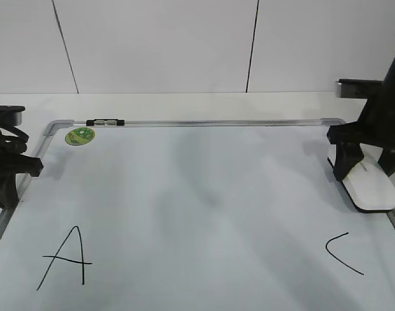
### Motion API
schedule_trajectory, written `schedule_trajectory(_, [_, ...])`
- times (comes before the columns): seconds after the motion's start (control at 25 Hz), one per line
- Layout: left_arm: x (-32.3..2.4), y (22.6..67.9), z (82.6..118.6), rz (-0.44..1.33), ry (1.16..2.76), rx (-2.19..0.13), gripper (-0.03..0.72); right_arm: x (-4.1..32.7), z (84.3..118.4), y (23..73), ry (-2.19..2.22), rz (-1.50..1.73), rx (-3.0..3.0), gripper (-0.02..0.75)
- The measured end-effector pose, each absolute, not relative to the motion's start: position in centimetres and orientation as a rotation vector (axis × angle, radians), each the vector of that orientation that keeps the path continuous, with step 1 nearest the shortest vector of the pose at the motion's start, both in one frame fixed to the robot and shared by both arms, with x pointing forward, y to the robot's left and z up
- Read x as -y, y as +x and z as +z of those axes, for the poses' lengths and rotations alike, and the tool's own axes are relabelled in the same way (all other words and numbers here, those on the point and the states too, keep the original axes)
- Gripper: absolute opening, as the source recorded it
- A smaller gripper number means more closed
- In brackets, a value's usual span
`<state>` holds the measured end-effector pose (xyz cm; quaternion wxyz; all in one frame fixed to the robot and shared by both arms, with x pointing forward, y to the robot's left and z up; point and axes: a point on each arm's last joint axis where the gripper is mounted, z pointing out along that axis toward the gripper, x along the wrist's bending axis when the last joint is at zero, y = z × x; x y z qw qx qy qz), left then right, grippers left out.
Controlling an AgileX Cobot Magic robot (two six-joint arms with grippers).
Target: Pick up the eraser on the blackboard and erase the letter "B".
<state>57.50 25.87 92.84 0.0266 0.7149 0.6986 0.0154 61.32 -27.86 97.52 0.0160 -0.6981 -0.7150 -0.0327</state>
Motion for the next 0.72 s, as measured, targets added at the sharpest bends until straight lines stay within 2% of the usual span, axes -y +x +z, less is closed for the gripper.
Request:
schedule_trajectory(0.24, [-25.9, 57.5, 92.8, 0.048, 2.209, -2.158, 0.022, 27.9, 95.7, 60.3, -2.152, -0.052, 2.207, 0.538])
schedule_trajectory(0.72, [-25.9, 57.5, 92.8, 0.048, 2.209, -2.158, 0.022, 27.9, 95.6, 60.5, -2.165, -0.077, 2.22, 0.538])
